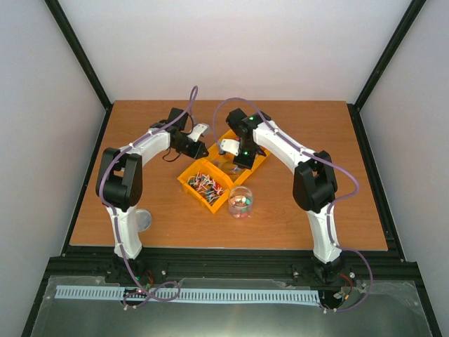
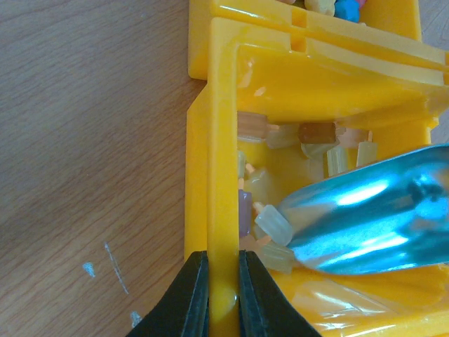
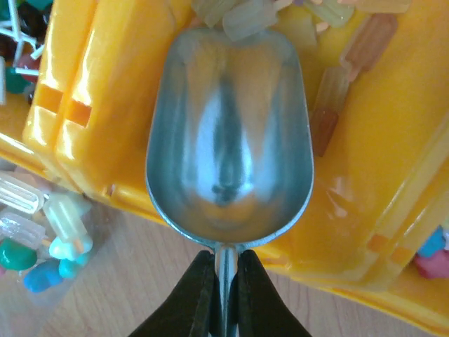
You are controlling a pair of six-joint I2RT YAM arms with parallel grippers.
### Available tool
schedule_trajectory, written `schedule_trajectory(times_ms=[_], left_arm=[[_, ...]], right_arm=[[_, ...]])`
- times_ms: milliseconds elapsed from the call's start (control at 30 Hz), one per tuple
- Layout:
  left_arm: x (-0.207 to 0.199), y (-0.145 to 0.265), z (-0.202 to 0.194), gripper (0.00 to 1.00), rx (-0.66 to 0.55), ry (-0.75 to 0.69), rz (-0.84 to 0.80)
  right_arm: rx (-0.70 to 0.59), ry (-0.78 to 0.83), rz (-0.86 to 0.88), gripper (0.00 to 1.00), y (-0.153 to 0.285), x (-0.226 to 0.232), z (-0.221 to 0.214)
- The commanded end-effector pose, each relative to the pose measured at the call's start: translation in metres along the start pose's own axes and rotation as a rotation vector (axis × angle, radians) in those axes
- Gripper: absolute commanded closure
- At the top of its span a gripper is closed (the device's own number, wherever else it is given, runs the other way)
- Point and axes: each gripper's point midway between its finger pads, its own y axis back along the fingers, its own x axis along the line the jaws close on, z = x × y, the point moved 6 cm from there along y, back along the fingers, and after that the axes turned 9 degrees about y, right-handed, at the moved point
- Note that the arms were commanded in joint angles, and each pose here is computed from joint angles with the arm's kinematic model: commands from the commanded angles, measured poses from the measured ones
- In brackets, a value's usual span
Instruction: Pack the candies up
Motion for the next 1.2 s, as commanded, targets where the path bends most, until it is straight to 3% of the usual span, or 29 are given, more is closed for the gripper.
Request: schedule_trajectory(times_ms=[0, 267, 567, 1167], left_arm=[[0.001, -0.005, 0.002, 0.99, -0.017, 0.018, -0.001], [0.0, -0.007, -0.002, 0.99, -0.01, 0.013, -0.015], [0.003, -0.007, -0.008, 0.99, 0.01, 0.011, -0.009], [0.012, -0.003, -0.006, 0.99, 0.018, 0.01, 0.009]], right_arm=[[0.033, 0.03, 0.093, 0.97, -0.046, 0.013, 0.014], [-0.138, -0.064, 0.096, 0.97, -0.068, 0.017, 0.027], [-0.487, -0.107, -0.063, 0.97, -0.042, 0.02, 0.039], [-0.731, -0.143, -0.149, 0.97, -0.022, 0.022, -0.007]])
